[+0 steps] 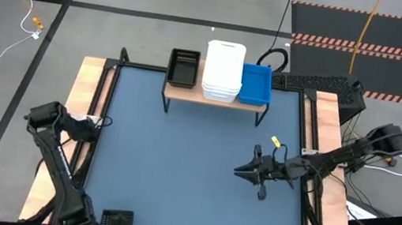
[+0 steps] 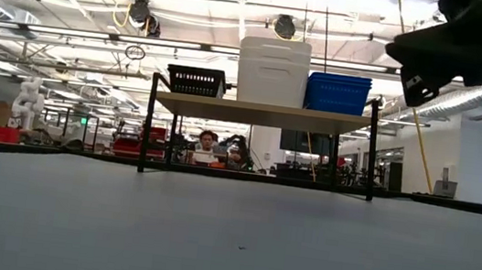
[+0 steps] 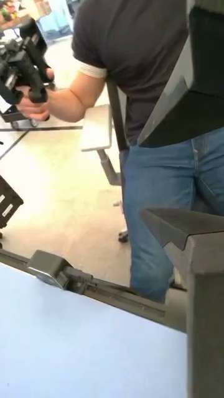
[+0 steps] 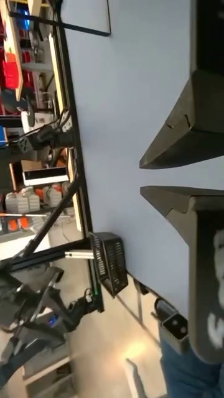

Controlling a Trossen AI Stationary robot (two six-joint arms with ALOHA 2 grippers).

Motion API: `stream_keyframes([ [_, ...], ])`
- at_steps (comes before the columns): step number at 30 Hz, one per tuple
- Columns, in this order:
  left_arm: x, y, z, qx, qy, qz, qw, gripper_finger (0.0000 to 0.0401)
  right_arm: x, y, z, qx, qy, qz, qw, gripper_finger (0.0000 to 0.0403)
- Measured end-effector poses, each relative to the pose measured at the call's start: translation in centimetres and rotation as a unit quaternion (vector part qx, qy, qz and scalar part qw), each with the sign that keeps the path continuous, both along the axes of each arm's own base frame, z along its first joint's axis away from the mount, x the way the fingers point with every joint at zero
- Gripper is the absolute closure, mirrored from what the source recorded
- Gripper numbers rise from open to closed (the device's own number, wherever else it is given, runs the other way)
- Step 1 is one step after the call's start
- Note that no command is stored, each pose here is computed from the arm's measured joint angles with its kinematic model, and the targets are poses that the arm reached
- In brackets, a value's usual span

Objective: Stack baskets on shelf by color
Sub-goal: Stack the right black bin on top of the other black bins on the shelf

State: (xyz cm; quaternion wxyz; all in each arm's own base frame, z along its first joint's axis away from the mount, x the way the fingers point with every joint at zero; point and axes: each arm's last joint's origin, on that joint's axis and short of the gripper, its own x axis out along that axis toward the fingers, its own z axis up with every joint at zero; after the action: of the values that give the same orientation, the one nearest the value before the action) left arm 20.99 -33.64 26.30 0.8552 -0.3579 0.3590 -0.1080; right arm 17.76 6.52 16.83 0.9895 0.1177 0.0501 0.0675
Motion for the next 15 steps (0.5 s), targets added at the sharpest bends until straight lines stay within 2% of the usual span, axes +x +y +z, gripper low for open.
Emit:
stream_keyframes([
  [3,-0.3,-0.1,-0.2,0.005,0.011,-0.007,1.0,0.0232,0.8,0.2,0.3,-0.01,0.001,-0.013,1.0,0.0355],
  [5,-0.6,0.0,-0.5,0.002,0.043,-0.013,0.999,0.0238,1.2,0.4,0.5,-0.015,-0.004,-0.023,1.0,0.0355],
  [11,-1.2,0.3,-1.3,-0.028,0.145,-0.013,0.989,0.0293,2.0,0.6,0.7,-0.019,-0.008,-0.022,1.0,0.0355],
  [15,-0.9,0.1,-0.6,-0.054,0.156,-0.027,0.986,0.0316,2.1,0.7,0.3,0.001,0.007,-0.024,1.0,0.0355],
])
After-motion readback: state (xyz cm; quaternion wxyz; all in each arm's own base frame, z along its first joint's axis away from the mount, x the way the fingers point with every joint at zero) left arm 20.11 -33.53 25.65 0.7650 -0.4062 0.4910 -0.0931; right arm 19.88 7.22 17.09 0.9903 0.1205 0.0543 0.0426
